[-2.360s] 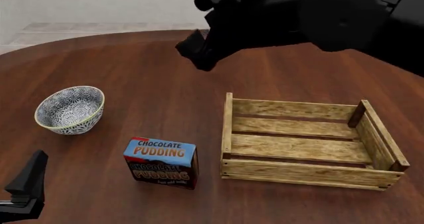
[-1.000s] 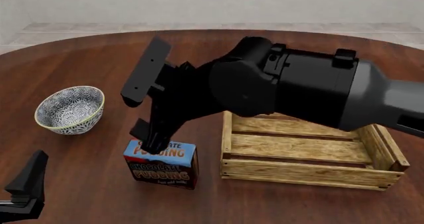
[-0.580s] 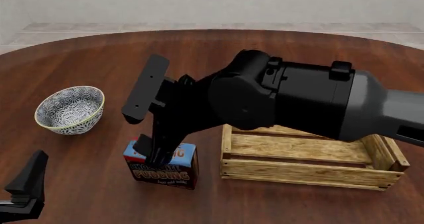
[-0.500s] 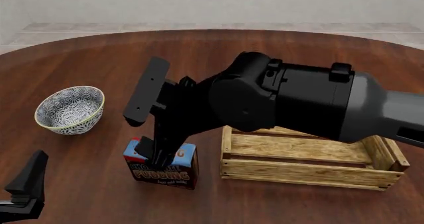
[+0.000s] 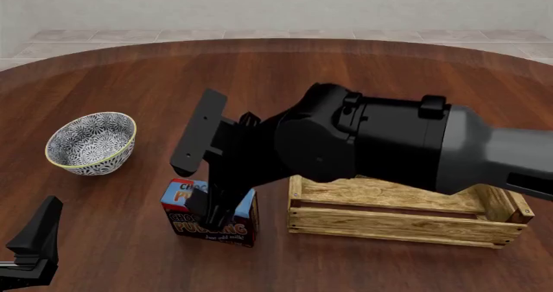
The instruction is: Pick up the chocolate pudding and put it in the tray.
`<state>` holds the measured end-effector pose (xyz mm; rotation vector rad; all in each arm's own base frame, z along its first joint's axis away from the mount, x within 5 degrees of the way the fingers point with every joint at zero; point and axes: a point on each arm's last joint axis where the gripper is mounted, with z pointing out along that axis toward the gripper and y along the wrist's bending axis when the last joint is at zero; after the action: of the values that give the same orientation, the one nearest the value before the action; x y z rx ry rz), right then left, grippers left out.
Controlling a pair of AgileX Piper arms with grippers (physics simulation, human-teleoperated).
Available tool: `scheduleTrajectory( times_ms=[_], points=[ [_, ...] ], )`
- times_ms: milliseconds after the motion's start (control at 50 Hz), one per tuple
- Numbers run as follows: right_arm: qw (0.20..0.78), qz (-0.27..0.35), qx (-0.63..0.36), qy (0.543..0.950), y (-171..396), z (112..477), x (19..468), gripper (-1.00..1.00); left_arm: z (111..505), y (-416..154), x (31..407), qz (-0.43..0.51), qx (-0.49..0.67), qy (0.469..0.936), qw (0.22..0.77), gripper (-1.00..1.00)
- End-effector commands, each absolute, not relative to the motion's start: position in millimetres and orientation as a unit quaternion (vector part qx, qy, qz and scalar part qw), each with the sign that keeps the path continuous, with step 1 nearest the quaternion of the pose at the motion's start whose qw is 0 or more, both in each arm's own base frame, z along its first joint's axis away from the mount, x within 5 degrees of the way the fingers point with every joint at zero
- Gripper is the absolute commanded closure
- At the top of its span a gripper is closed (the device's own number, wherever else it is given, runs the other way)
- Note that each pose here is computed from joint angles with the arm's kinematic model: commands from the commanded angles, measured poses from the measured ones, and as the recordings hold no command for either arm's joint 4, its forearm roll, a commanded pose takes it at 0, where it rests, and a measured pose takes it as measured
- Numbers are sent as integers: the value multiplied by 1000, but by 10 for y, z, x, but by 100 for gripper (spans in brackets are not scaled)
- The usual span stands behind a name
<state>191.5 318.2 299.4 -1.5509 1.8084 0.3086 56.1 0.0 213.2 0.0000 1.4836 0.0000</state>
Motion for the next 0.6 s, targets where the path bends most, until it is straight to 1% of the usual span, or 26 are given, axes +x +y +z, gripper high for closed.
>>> scheduleTrajectory(
  times_ms=[20,380,480,600],
  points=[
    [358,120,-596,709,3170,2935,1939,-100,2132,0,561,0,0,676,737,-100],
    [354,122,-585,720,3148,2867,1960,-100,2132,0,561,0,0,676,737,-100],
    [350,122,-584,722,3146,2778,1949,-100,2132,0,561,0,0,676,737,-100],
    [353,123,-576,727,3126,2784,1981,-100,2132,0,561,0,0,676,737,-100]
  ],
)
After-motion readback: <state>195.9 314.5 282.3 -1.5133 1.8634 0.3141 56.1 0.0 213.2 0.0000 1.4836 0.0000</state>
